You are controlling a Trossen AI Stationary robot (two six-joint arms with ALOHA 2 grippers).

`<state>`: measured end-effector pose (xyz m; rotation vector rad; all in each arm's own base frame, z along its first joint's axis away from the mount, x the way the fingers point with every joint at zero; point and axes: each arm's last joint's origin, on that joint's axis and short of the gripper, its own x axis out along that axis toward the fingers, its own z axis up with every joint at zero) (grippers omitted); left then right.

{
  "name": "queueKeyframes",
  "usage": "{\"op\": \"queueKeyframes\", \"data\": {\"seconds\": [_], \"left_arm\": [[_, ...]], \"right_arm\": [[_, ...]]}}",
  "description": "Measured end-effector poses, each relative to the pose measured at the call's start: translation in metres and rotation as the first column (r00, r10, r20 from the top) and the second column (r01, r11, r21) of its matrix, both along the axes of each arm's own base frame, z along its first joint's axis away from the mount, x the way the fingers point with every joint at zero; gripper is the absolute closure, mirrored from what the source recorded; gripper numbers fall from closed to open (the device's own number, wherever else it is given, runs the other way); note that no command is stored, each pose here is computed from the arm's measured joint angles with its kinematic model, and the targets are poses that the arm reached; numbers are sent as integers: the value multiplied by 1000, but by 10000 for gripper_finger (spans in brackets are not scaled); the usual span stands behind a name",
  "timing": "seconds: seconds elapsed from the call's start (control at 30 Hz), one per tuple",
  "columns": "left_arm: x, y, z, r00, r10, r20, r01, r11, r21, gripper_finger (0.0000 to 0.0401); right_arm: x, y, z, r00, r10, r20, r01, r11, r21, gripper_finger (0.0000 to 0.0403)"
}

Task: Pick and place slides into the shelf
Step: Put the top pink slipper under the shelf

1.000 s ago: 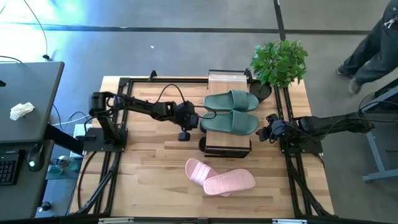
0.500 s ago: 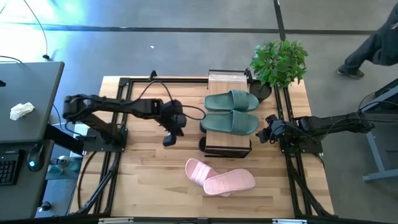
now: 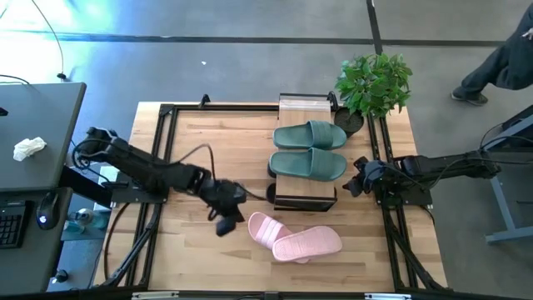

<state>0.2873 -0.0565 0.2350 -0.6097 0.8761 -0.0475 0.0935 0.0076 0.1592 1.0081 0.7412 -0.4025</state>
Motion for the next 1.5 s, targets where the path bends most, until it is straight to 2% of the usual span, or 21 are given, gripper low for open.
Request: {"op": "queueKeyframes", "data": {"seconds": [0.13, 0.3, 0.53, 0.7, 0.87, 1.0, 1.23, 1.4, 1.5], "left_arm": [[13, -11, -16, 994, 109, -21, -110, 993, -34, 400], [35, -18, -39, 993, 122, -13, -122, 984, -128, 381], [54, -19, -71, 994, 84, -66, -99, 957, -274, 291], [58, -13, -84, 990, 97, -105, -122, 954, -274, 224], [62, -10, -85, 992, 103, -71, -119, 952, -282, 181], [63, -10, -89, 992, 92, -83, -112, 952, -286, 165], [62, -10, -90, 995, 66, -78, -85, 958, -273, 162], [58, -10, -94, 989, 63, -132, -96, 962, -257, 162], [57, -11, -88, 996, 8, -91, -31, 967, -254, 162]], "right_arm": [[0, 1, 0, 999, 45, 1, -45, 999, 10, 403], [-1, 2, 1, 997, 81, 9, -81, 997, 9, 403], [-1, 3, 1, 992, 128, 13, -128, 992, 14, 403], [-1, 3, 1, 990, 137, 15, -137, 991, 8, 403], [-2, 3, 1, 990, 142, 17, -142, 990, 3, 403], [-2, 3, 1, 989, 145, 17, -145, 989, 0, 403], [-1, 3, 1, 989, 148, 20, -148, 989, 4, 402], [-1, 3, 1, 988, 151, 21, -151, 989, 6, 402], [-1, 3, 1, 986, 162, 21, -163, 987, 9, 402]]}}
